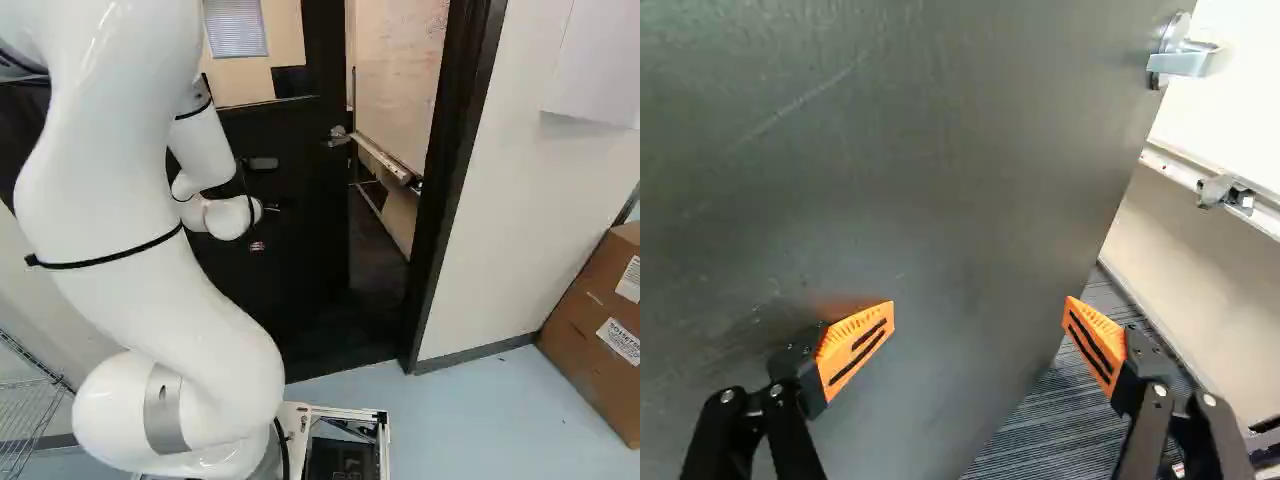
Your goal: Open the door and move inside
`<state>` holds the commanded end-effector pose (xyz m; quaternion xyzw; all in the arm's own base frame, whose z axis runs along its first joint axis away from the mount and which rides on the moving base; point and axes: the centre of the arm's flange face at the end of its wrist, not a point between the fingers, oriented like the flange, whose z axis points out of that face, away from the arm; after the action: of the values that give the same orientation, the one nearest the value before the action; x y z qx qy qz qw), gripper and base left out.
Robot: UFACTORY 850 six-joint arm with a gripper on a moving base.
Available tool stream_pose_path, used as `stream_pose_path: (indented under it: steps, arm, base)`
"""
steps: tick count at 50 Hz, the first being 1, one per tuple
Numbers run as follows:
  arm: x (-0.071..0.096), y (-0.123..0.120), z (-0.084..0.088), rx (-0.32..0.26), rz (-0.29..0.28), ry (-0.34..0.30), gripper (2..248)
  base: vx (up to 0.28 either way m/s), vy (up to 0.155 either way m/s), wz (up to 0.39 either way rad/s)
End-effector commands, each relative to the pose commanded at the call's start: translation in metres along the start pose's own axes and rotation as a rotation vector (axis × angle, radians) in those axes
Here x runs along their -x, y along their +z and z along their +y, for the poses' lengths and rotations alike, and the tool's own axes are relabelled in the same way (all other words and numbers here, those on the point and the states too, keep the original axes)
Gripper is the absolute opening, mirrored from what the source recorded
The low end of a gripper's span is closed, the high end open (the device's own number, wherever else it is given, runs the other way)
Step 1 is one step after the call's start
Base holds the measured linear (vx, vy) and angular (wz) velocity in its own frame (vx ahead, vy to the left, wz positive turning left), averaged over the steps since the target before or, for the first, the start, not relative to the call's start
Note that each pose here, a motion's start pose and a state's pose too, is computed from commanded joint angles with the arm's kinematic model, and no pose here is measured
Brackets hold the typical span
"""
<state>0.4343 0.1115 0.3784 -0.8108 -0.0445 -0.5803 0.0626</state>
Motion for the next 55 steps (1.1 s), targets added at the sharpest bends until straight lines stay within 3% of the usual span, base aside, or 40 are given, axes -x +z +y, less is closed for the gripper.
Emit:
stream_pose_path:
  steps: [55]
  arm:
    - [-0.013,0.064,-0.065,-0.117,0.025,-0.041,247]
  base:
    - [0.000,0.000,0.000]
